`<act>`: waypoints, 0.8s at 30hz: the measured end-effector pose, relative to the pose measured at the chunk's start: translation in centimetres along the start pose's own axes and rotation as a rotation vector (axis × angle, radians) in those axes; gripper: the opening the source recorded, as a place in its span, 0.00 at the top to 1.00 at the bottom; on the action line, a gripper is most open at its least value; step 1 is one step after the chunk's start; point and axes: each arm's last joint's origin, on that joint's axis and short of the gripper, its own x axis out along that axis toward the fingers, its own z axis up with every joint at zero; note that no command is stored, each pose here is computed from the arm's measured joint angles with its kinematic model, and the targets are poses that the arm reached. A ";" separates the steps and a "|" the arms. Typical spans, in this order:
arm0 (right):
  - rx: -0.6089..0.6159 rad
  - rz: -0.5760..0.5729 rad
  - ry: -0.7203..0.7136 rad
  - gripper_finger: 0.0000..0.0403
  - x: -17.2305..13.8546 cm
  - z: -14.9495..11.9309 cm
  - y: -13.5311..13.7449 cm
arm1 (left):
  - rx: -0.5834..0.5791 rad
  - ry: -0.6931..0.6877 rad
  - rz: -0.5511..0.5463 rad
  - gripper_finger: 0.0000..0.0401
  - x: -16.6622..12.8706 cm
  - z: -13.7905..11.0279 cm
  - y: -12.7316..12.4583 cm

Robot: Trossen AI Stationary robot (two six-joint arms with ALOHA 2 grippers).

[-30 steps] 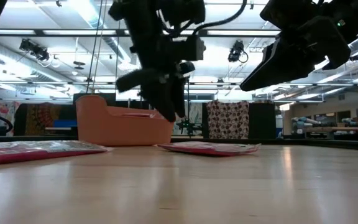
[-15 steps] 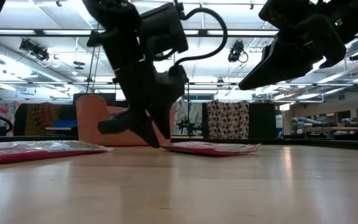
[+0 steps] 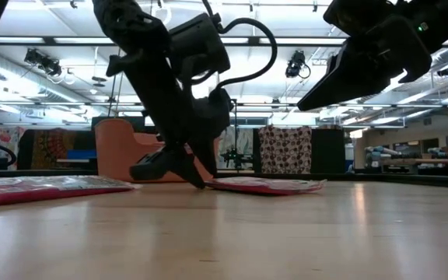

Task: Sort popcorn bags into baskets
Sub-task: Put the red popcorn bag into the orange bin

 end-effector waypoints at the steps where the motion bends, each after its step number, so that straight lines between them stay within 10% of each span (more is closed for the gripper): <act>1: 0.003 0.001 -0.004 0.73 0.0 0.0 0.0 | -0.012 0.003 0.001 0.57 0.1 -0.1 0.1; 10: 0.000 0.007 -0.006 0.73 0.0 0.1 0.0 | -0.083 -0.038 -0.076 0.61 0.8 -0.9 1.2; 24: -0.003 0.008 -0.005 0.73 0.0 0.1 0.0 | -0.266 -0.005 -0.129 0.98 0.5 -0.5 1.9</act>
